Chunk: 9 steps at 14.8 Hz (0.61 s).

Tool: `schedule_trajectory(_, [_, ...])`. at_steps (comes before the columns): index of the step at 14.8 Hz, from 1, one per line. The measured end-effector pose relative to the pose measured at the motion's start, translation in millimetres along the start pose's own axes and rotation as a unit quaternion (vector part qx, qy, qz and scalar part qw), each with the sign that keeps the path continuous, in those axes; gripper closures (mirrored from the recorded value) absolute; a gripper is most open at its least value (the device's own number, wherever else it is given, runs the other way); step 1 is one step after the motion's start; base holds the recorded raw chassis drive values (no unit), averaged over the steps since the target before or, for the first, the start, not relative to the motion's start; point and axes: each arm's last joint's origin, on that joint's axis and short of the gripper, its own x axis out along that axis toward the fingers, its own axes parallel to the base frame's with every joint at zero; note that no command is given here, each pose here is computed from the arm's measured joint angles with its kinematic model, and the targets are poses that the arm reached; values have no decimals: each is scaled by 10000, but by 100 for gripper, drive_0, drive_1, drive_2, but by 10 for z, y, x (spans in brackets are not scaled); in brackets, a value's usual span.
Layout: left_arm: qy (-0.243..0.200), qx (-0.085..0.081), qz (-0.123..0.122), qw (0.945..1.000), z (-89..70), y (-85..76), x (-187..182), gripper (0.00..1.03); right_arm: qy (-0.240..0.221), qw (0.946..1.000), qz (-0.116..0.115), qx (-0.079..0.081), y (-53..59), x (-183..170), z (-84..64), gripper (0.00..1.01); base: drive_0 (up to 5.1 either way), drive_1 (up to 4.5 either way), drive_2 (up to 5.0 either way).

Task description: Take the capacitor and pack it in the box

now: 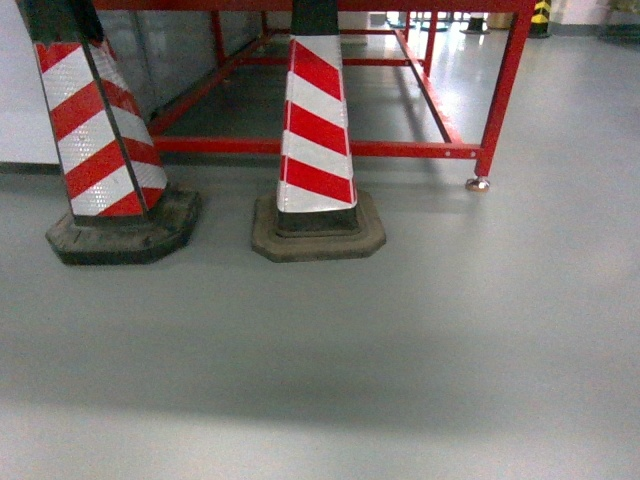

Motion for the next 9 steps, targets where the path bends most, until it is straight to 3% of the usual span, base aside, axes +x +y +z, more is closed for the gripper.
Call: schedule_trajectory(9, [-4,0,-8,10000,1,0,0,60,-19,10000,0,0,0,0,4,3,269,239,-495])
